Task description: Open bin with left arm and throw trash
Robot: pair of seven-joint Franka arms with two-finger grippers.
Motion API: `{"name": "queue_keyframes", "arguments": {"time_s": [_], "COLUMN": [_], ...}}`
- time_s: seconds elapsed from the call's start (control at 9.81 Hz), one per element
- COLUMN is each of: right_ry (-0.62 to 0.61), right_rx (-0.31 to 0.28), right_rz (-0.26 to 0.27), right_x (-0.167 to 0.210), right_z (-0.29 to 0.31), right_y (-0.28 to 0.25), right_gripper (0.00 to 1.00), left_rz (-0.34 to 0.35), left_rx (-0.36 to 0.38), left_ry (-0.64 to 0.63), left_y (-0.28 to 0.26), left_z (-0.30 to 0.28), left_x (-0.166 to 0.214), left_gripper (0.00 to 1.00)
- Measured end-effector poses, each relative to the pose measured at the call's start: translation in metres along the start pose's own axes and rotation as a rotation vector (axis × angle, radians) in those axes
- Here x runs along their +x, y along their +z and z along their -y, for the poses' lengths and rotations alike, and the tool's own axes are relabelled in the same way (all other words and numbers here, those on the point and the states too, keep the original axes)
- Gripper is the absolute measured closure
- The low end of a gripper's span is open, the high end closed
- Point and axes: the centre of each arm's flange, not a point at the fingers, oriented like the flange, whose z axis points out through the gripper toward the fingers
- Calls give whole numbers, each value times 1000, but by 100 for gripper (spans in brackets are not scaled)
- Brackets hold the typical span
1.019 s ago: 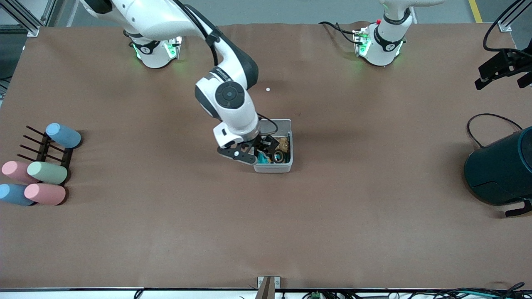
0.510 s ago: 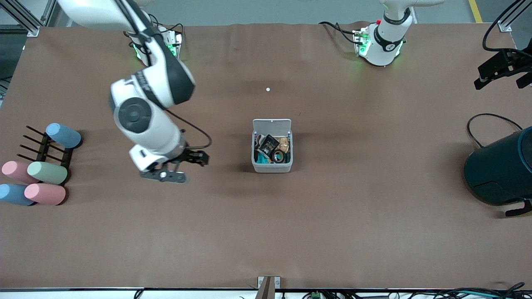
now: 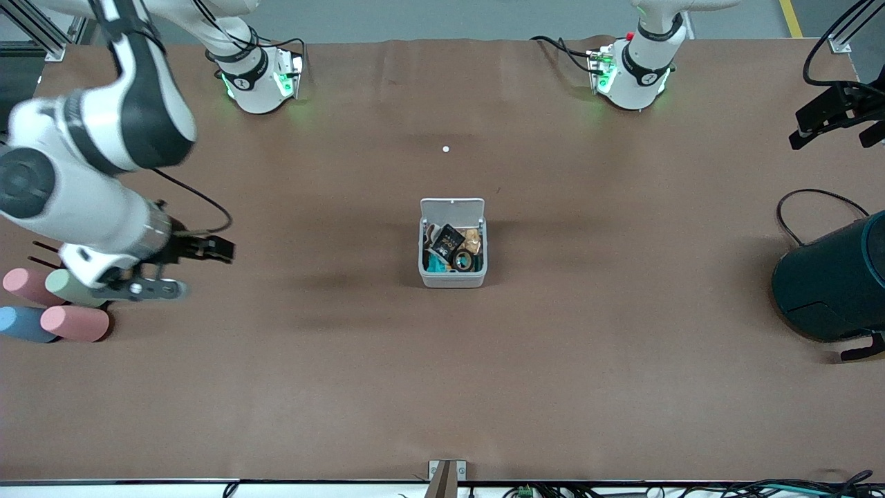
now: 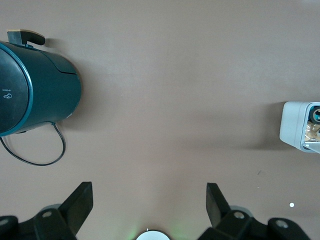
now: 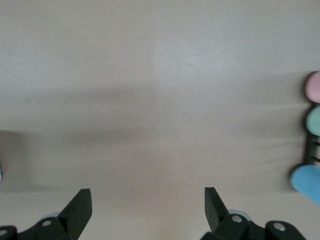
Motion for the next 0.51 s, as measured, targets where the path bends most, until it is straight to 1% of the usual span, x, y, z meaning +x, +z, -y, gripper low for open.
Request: {"name": "queue_keyframes", "arguments": {"time_s": [0.1,0.31,0.51], "right_ry": [10,34,46], "right_rx": [6,47,55], "right_rz": [9,-31,-63], "right_x": [-18,-51,-82], "right_z": [-26,-81,-105], "right_y": [-26,-75,-109], "right_gripper": [0,0,0], "left_rz": [0,1,2], "left_rx": [0,0,0], "left_ry": [0,0,-1], "left_y": [0,0,1], "left_z": [0,0,0], "left_x": [0,0,0], "left_gripper": [0,0,0]}}
